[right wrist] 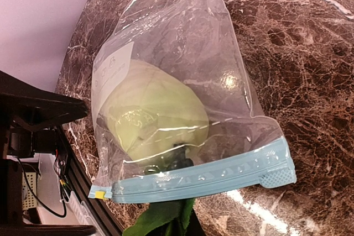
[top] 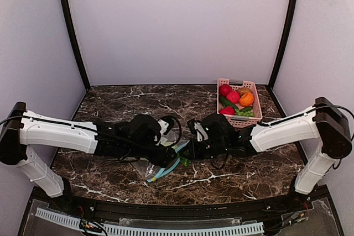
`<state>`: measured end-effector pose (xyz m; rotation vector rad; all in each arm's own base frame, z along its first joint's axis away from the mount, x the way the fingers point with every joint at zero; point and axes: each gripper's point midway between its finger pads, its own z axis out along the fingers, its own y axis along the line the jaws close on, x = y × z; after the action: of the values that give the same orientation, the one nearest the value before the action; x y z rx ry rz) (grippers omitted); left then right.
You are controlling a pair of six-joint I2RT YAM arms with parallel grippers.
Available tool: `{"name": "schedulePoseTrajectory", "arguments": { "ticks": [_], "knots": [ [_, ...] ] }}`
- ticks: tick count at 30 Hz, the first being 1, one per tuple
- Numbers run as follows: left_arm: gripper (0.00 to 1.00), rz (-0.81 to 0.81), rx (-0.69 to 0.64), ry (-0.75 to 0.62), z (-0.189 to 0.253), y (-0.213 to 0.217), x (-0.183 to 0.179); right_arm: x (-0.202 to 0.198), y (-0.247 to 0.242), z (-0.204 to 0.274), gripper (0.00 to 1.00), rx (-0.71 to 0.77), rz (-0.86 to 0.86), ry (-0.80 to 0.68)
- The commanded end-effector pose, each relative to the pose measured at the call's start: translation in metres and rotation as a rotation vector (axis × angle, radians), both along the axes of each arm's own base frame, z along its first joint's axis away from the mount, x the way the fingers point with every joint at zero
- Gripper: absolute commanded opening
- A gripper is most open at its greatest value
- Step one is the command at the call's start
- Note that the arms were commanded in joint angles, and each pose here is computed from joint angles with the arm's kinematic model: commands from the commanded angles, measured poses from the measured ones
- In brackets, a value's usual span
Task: Place the food in the zip-top bag and seal the zipper
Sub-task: Pass from the right arm to the left
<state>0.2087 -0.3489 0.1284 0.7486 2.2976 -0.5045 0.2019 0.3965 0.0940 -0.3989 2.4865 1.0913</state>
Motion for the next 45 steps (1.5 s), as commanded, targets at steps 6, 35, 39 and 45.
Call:
{"name": "schedulePoseTrajectory", "arguments": {
  "ticks": [6,35,39,45],
  "knots": [
    [0.74,0.074,0.15,-0.067,-0.02,0.006,0.008,0.0,0.012,0.026,0.06,0.072,0.006,-0.03],
    [0.01,-0.086,-0.066,-0.07,0.027,-0.034,-0.018,0.013,0.018,0.058,0.06,0.14,-0.095,0.008],
    [0.01,-0.052,-0.168,-0.032,0.037,-0.036,-0.021,0.016,0.013,0.055,0.07,0.123,-0.124,-0.002],
    [0.01,-0.029,-0.345,0.027,0.055,-0.05,-0.026,0.013,0.014,0.056,0.12,0.131,-0.094,-0.018]
  ]
}}
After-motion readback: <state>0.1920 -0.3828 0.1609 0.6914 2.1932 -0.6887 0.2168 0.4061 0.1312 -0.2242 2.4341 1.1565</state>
